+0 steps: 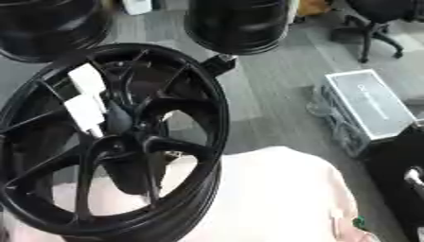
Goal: Pull the pin out of the wheel hub.
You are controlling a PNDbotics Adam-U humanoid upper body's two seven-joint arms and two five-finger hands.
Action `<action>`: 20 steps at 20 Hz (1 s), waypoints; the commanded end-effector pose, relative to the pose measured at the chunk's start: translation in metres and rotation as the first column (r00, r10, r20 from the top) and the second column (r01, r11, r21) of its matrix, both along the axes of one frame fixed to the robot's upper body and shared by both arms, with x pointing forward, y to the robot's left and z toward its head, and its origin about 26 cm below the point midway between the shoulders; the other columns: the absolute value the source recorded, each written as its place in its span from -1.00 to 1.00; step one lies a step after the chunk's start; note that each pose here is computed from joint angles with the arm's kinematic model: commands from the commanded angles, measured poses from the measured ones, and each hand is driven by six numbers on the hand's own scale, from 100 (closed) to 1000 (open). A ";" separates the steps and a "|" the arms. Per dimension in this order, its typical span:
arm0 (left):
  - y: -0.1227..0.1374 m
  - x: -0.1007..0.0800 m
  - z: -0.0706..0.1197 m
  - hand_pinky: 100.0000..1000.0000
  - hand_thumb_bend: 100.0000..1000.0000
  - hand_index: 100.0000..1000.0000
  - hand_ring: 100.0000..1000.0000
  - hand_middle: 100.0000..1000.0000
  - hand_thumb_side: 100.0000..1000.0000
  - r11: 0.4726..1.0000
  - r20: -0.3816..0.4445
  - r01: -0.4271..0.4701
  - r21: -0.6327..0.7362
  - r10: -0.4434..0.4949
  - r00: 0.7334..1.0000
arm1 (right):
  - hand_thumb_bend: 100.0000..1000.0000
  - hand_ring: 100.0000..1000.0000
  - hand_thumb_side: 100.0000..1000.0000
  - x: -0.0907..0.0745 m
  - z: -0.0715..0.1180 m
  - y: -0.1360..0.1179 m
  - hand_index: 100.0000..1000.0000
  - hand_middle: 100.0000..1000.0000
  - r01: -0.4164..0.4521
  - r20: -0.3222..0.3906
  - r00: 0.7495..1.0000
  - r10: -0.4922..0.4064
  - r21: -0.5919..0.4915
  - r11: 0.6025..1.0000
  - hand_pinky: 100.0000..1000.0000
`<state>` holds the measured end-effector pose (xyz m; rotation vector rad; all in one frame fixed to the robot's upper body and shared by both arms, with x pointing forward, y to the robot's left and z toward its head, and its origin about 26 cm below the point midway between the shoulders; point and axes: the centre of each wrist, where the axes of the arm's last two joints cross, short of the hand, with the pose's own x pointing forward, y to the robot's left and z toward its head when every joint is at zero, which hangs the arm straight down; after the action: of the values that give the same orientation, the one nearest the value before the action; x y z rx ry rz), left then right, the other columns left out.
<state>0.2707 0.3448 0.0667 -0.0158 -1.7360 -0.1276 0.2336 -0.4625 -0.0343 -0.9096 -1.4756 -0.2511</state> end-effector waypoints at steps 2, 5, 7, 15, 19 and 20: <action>-0.001 0.001 0.010 0.25 -0.46 0.45 0.22 0.04 0.56 1.000 0.034 0.012 0.004 -0.012 0.999 | -1.00 0.13 -0.28 0.036 0.044 0.056 0.51 0.16 -0.184 0.237 0.953 0.190 -0.049 0.982 0.32; -0.004 0.001 0.011 0.25 -0.46 0.45 0.22 0.04 0.56 1.000 0.042 0.024 0.002 -0.024 0.999 | -1.00 0.10 -0.01 0.048 0.058 0.097 0.47 0.11 -0.314 0.342 0.889 0.304 -0.027 0.949 0.30; -0.005 0.001 0.011 0.25 -0.46 0.45 0.22 0.04 0.56 1.000 0.046 0.031 0.000 -0.031 0.998 | -1.00 0.10 0.02 0.050 0.061 0.117 0.48 0.11 -0.402 0.368 0.848 0.381 -0.019 0.915 0.29; -0.011 0.002 0.013 0.25 -0.46 0.45 0.23 0.04 0.56 0.998 0.053 0.058 -0.005 -0.058 0.997 | -1.00 0.07 0.10 0.050 0.059 0.149 0.47 0.08 -0.581 0.360 0.763 0.537 0.017 0.814 0.28; -0.012 0.002 0.012 0.25 -0.46 0.45 0.24 0.05 0.56 0.998 0.051 0.064 -0.002 -0.064 0.997 | -1.00 0.07 0.09 0.052 0.063 0.154 0.47 0.08 -0.632 0.352 0.727 0.590 0.006 0.775 0.28; -0.012 0.002 0.012 0.25 -0.46 0.44 0.24 0.05 0.56 0.998 0.049 0.066 0.000 -0.066 0.997 | -1.00 0.06 0.10 0.052 0.063 0.155 0.47 0.08 -0.638 0.350 0.723 0.596 0.007 0.770 0.28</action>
<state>0.2723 0.3334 0.0697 -0.0756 -1.7574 -0.1537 0.2825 -0.3064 0.0164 -0.2373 -1.9317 -0.0188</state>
